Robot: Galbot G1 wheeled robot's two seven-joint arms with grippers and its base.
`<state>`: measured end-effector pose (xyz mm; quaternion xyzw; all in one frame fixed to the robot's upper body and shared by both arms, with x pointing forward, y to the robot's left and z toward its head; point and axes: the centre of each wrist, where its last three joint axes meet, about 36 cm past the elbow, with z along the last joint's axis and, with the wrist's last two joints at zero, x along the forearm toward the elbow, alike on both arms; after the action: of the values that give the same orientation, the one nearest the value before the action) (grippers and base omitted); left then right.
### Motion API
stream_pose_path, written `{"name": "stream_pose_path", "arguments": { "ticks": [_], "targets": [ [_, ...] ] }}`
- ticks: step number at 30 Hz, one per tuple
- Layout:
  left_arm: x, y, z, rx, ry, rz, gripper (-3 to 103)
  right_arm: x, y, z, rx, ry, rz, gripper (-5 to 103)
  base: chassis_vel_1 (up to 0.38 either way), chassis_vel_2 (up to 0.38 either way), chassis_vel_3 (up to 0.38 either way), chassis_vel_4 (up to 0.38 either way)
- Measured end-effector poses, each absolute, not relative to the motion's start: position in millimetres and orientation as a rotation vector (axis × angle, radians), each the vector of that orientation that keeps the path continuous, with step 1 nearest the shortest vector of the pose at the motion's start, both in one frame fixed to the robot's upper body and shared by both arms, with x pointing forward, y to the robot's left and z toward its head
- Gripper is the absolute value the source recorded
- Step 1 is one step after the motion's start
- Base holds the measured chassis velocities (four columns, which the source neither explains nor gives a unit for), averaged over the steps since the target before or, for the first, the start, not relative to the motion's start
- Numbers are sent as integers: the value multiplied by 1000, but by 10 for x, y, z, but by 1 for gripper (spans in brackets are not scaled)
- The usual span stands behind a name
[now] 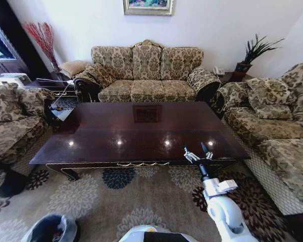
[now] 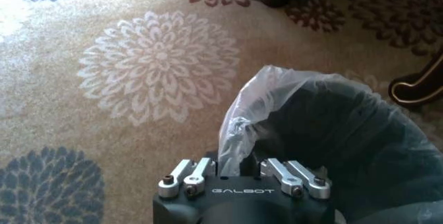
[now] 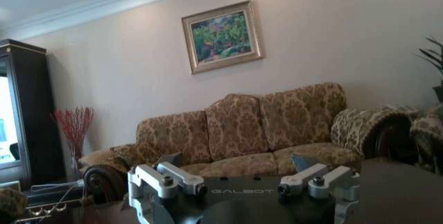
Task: Move to the front of the table and place the trash on the table into the trash bin.
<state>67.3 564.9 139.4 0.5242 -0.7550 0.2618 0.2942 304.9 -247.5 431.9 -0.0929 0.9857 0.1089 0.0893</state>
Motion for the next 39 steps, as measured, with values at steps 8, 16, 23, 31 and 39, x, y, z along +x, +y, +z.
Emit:
{"name": "stream_pose_path", "arguments": {
  "ticks": [8,16,23,31,39],
  "targets": [
    [348,5587,1674,1393,-2052,655,61,3048,-2519,4287,-284,2926,367,100,0,0,0,0],
    [392,5644,2068,1441,-2097,495,89,3068,-2553,4282,-308,2916,379,100,0,0,0,0],
    [924,5621,3078,1349,-2508,222,100,3036,-2503,4344,-367,2908,326,100,0,0,0,0],
    [1806,4700,4396,621,-3131,93,100,2916,-2411,4337,-360,2935,29,100,0,0,0,0],
    [2158,3762,4998,93,-3274,94,100,2506,-2468,4659,-111,2969,-53,100,0,0,0,0]
  ]
}}
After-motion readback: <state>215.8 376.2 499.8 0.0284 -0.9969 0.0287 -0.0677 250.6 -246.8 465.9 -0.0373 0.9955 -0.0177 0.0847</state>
